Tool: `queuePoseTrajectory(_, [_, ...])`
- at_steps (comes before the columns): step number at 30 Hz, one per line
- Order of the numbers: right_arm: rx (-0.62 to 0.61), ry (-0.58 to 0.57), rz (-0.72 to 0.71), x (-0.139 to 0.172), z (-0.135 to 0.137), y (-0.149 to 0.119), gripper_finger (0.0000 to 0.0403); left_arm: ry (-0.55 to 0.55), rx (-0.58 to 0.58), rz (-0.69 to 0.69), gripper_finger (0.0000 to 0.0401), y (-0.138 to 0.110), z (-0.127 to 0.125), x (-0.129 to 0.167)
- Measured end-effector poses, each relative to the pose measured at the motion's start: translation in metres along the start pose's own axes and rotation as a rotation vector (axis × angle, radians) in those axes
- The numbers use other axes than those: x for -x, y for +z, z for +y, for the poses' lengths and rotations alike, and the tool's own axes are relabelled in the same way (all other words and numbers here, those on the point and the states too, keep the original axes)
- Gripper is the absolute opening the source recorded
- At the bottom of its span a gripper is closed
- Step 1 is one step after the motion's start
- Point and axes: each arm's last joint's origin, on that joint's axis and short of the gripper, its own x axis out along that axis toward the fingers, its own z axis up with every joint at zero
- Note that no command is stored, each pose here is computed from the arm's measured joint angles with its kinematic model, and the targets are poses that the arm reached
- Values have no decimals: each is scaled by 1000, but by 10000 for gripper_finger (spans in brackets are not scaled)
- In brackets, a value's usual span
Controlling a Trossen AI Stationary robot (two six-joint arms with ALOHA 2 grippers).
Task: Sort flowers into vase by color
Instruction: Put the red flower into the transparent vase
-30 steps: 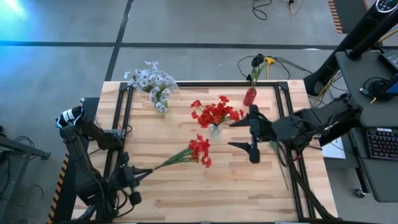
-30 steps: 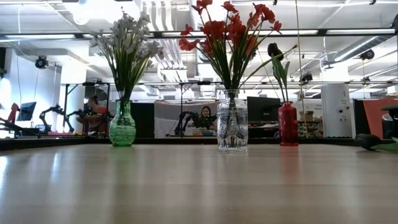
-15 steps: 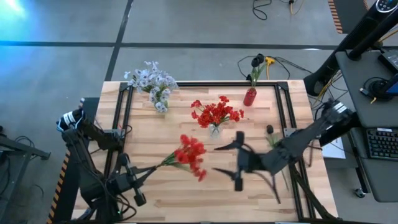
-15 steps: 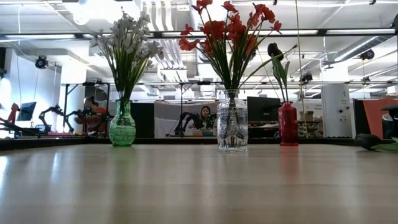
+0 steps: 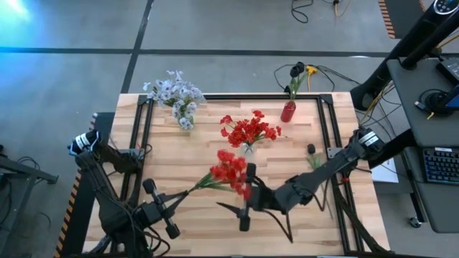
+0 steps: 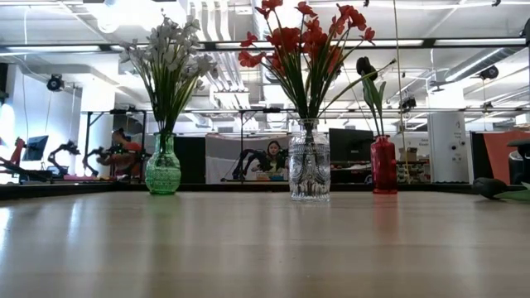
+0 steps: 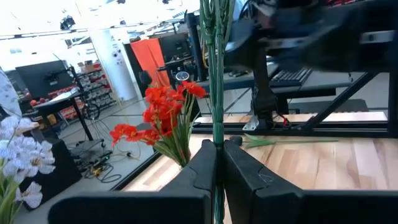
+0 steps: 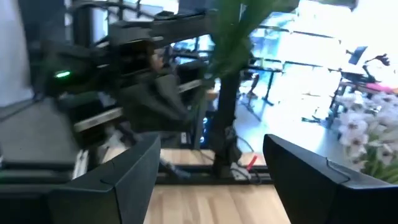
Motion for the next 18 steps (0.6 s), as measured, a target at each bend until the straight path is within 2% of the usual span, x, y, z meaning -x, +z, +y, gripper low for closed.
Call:
queuePoseTrajectory(3, [-29, -10, -26, -9, -8, -2, 278, 6, -3, 1, 0, 7, -7, -2])
queuePoseTrajectory(9, [-71, 180, -93, -17, -13, -1, 274, 14, -42, 3, 0, 11, -14, -5])
queuePoseTrajectory(16, [-59, 177, -135, -16, -15, 6, 270, 43, -64, 10, 0, 9, -13, -14])
queuePoseTrajectory(18, [-77, 141, -128, -17, -18, 5, 271, 48, -64, 12, 0, 9, -13, -16])
